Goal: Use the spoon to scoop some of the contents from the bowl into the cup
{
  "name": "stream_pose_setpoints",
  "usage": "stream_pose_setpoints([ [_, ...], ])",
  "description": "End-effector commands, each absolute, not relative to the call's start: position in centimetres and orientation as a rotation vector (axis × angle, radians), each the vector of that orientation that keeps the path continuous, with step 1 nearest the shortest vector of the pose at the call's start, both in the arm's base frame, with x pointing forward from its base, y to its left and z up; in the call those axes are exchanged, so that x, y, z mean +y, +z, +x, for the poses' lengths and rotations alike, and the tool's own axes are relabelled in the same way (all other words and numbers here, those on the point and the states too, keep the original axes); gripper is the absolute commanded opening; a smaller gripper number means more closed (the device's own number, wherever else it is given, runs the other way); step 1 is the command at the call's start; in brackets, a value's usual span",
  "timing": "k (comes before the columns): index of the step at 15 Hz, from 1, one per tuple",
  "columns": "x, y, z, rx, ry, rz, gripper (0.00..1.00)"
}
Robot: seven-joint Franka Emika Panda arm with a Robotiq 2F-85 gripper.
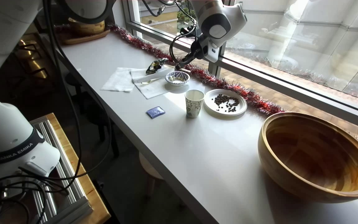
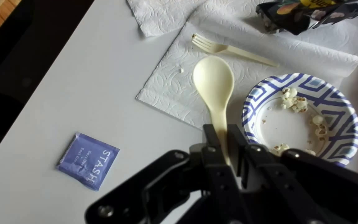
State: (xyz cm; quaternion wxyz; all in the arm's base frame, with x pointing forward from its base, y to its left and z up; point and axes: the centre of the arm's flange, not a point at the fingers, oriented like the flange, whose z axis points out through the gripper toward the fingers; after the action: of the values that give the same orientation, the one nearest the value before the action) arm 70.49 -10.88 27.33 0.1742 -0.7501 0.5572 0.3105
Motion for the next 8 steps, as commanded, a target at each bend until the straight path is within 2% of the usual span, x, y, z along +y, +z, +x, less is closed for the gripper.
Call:
stream_pose_setpoints([
  [1,-9.9,26.5,70.1,1.587,0.860,-2.169,0.03],
  [8,-5.5,21.2,68.7,1.494,0.942,-2.251,0.03],
])
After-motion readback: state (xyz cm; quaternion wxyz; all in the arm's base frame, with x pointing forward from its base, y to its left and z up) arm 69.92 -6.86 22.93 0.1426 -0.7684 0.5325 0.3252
